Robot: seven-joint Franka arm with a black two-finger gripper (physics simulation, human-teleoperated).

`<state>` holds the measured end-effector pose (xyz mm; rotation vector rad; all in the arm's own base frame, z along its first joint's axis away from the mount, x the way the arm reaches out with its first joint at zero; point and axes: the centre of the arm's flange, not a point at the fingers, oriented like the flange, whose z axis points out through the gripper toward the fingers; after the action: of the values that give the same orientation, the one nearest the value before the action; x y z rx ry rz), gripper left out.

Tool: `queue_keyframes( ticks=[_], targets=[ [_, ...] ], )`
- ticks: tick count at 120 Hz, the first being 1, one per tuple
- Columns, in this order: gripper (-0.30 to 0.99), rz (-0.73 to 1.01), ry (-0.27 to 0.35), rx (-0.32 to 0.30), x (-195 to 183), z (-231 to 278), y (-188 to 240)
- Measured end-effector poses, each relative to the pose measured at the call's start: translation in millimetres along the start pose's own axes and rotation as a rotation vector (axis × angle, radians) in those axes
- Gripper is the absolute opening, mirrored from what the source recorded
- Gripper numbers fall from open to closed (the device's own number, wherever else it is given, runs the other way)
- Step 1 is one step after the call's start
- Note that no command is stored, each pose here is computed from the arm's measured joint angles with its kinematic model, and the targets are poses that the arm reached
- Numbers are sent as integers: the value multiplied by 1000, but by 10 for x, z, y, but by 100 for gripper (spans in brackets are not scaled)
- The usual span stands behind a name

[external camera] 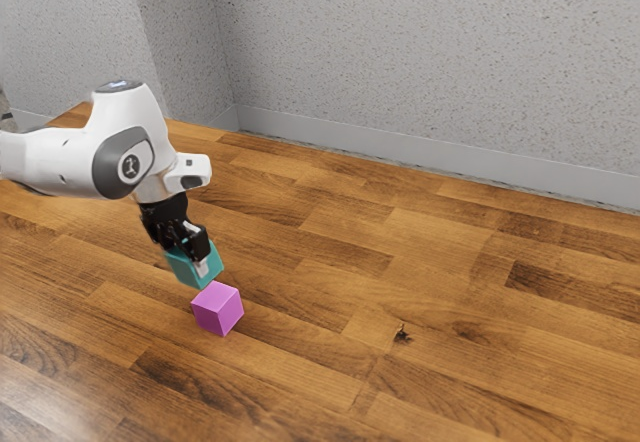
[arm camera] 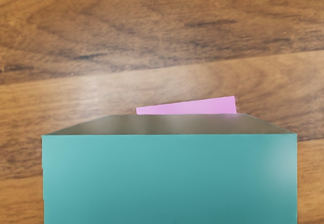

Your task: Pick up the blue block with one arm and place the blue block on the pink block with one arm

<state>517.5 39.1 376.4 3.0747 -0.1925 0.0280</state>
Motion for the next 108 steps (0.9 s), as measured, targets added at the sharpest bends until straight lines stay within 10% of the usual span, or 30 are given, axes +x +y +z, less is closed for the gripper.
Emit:
queue_keyframes(
  ticks=[108],
  targets=[
    [30,-67,-26,4,3,277,145]
  ],
)
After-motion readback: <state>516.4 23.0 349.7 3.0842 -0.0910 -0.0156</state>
